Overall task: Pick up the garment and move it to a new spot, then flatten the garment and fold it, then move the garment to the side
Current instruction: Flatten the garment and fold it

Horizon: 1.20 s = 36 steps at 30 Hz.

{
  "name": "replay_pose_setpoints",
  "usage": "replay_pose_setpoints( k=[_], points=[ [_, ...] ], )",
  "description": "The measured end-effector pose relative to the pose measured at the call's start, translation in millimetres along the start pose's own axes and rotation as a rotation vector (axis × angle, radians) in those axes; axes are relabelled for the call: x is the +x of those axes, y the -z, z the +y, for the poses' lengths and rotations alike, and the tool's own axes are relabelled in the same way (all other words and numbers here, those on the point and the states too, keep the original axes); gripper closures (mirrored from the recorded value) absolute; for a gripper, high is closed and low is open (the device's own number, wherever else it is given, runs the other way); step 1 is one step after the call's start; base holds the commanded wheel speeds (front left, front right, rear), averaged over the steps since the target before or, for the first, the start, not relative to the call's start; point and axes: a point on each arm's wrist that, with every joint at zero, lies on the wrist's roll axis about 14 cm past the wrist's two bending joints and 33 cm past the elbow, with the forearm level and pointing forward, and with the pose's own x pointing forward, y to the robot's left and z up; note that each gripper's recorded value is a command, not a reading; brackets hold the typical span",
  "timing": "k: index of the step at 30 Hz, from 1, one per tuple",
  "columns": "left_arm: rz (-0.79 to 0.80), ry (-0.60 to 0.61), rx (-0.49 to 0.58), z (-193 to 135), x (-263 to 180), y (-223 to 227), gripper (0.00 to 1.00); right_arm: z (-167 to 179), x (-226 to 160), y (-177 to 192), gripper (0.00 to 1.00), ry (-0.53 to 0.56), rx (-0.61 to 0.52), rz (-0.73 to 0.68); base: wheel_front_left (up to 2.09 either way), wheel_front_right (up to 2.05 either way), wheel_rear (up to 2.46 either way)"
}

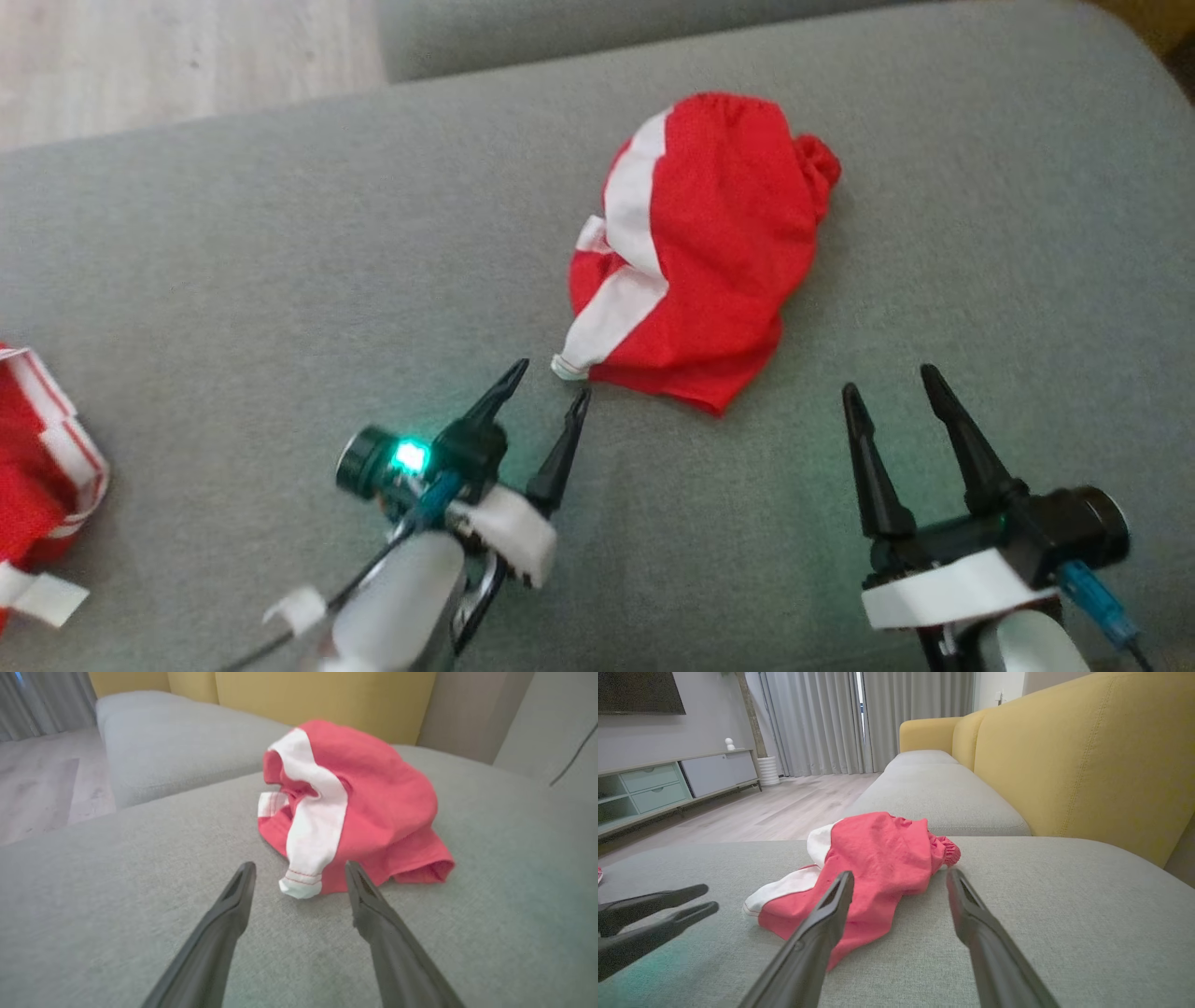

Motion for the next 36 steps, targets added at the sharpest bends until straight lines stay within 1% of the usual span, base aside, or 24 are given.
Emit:
replay_pose_setpoints(
  k=[2, 6, 7, 8, 9, 14, 16, 18, 19, 21, 22, 26, 32, 36],
  points=[
    [0.046, 0.035, 0.032, -1, 13, 7, 0.00, 0, 2, 4, 0.00, -0.001, 0.001, 0.012, 0.00, 0.00, 0.00],
    [0.110, 0.107, 0.052, -9, 31, 20, 0.00, -8, 8, 6, 0.00, 0.019, -0.006, 0.019, 0.00, 0.00, 0.00],
    [0.113, 0.125, 0.058, -12, 34, 21, 0.13, -10, 9, 6, 0.00, 0.024, -0.008, 0.020, 0.00, 0.00, 0.00],
    [0.106, 0.144, 0.062, -15, 38, 20, 0.83, -12, 10, 6, 0.00, 0.030, -0.010, 0.022, 0.00, 0.00, 0.00],
    [0.105, 0.159, 0.072, -17, 41, 19, 1.00, -14, 10, 7, 0.00, 0.034, -0.011, 0.023, 0.00, 0.00, 0.00],
    [0.061, 0.174, 0.040, -21, 48, 2, 1.00, -17, 9, 6, 0.00, 0.046, -0.014, 0.022, 0.00, 0.00, 0.00],
    [-0.001, 0.172, 0.010, -24, 49, -19, 1.00, -17, 9, 3, 0.00, 0.044, -0.015, 0.011, 0.00, 0.00, 0.00],
    [-0.092, 0.157, -0.046, -22, 49, -51, 1.00, -15, 9, -1, 0.00, 0.038, -0.015, -0.003, 0.00, 0.00, 0.00],
    [-0.092, 0.157, -0.046, -22, 49, -51, 1.00, -15, 9, -1, 0.00, 0.038, -0.015, -0.003, 0.00, 0.00, 0.00],
    [-0.177, 0.142, -0.078, -18, 45, -80, 1.00, -13, 8, -7, 0.00, 0.031, -0.016, -0.020, 0.00, 0.00, 0.00],
    [-0.212, 0.140, -0.076, -17, 42, -93, 1.00, -11, 7, -9, 0.00, 0.025, -0.015, -0.027, 0.00, 0.00, 0.00],
    [-0.364, 0.119, -0.019, -6, 29, -154, 1.00, 0, 0, -12, 0.00, -0.001, -0.009, -0.037, 0.00, 0.00, 0.00],
    [-0.606, 0.101, 0.199, 2, -1, -266, 1.00, 12, -8, -24, 0.00, -0.036, -0.010, -0.078, 0.00, 0.00, 0.00],
    [-0.688, 0.085, 0.294, 1, -18, -308, 1.00, 15, -16, -28, 0.00, -0.039, -0.010, -0.094, 0.00, 0.00, 0.00]
  ],
)
